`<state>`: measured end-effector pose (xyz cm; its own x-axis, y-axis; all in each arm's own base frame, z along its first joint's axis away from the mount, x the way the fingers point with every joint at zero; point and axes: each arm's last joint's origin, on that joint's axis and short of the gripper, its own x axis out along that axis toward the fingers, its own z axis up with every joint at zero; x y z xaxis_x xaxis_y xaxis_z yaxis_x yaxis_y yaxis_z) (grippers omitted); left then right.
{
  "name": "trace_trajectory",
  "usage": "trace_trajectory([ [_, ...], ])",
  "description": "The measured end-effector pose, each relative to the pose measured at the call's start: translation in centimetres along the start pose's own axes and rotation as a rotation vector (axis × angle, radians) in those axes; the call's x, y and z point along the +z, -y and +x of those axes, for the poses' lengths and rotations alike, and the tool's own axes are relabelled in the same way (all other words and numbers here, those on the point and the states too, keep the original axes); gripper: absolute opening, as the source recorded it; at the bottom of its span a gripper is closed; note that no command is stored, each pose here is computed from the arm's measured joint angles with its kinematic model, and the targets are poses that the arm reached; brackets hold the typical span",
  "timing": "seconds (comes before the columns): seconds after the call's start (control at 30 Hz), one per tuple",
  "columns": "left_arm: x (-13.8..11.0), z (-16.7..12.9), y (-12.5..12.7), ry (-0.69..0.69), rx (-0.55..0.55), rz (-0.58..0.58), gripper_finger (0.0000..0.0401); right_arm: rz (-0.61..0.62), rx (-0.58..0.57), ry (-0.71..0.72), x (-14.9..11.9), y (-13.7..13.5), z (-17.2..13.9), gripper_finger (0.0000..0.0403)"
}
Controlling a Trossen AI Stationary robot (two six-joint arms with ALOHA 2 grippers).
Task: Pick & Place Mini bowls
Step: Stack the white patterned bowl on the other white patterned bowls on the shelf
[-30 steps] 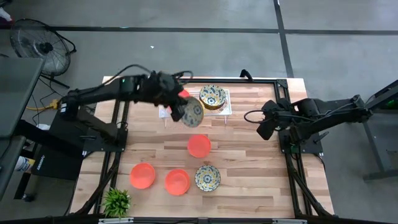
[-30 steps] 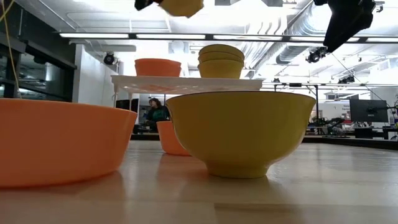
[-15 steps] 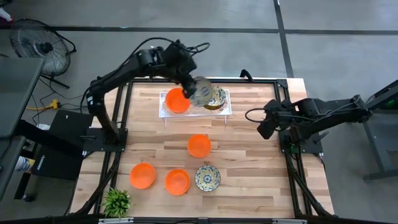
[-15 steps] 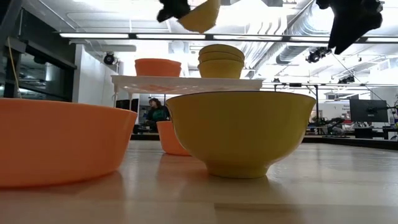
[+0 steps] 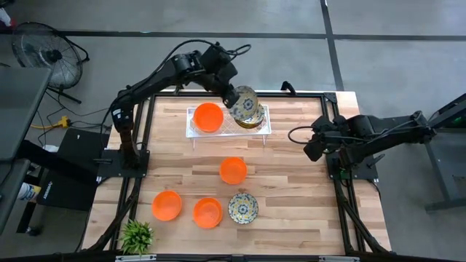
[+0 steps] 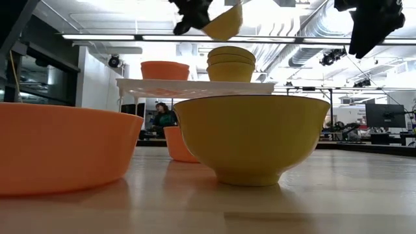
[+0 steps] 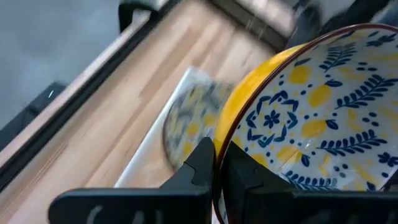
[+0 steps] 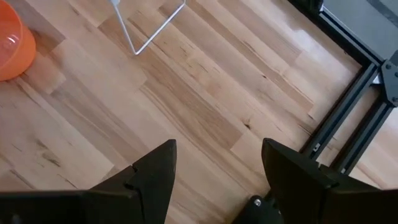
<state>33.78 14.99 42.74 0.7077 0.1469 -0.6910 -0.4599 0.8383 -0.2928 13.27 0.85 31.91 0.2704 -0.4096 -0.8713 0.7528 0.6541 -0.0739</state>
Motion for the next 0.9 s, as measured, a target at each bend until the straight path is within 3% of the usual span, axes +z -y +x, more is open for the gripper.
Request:
trace_trajectory([
  [0.3,0.5,-0.3,-1.1,0.01,-0.042,-0.16,0.0003,-0.009,-0.012,0.02,0.1,0.0,0.0,0.0224],
  [0.67,1.2,2.3,-0.8,0.025,-0.116,-0.232,0.0003,-0.003,-0.016,0.027,0.1,0.0,0.0,0.0224],
  [0.9,0.5,2.5,-1.1,-0.05,-0.089,-0.261,0.0003,0.001,-0.013,0.023,0.1,0.0,0.0,0.0224],
])
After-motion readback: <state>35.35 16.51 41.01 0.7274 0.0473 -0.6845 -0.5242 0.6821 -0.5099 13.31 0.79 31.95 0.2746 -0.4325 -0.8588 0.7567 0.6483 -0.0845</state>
